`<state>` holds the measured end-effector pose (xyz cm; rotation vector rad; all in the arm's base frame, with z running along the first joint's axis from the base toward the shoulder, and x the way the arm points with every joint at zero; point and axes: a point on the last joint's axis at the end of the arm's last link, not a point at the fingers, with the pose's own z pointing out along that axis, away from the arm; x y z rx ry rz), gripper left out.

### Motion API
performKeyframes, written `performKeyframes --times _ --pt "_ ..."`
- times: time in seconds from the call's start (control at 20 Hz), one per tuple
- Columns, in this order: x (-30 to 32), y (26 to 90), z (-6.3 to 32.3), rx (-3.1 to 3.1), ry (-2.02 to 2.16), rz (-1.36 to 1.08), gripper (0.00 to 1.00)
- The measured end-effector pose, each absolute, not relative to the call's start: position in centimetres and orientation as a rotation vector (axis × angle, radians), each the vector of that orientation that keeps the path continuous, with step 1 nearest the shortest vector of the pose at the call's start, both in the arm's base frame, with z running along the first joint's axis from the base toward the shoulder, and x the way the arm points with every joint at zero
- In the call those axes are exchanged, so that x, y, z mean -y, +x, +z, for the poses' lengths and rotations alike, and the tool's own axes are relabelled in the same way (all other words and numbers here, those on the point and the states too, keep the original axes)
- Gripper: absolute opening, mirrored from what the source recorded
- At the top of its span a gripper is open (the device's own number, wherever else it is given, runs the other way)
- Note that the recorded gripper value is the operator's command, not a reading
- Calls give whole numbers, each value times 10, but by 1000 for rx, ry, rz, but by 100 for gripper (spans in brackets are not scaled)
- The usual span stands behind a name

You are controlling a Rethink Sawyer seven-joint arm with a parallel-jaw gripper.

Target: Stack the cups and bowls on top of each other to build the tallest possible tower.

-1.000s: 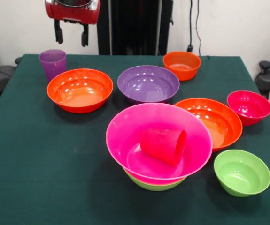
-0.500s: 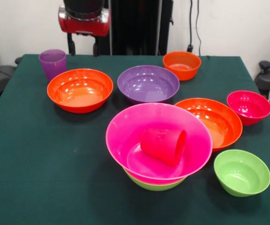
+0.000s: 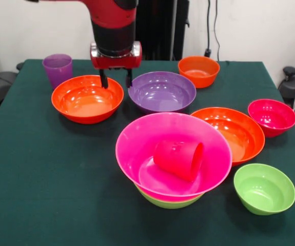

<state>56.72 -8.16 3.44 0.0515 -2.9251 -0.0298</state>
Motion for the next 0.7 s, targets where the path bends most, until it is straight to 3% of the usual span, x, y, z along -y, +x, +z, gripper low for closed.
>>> performKeyframes --times 0.7 --pt "66 565 -4 2901 52 -117 100"
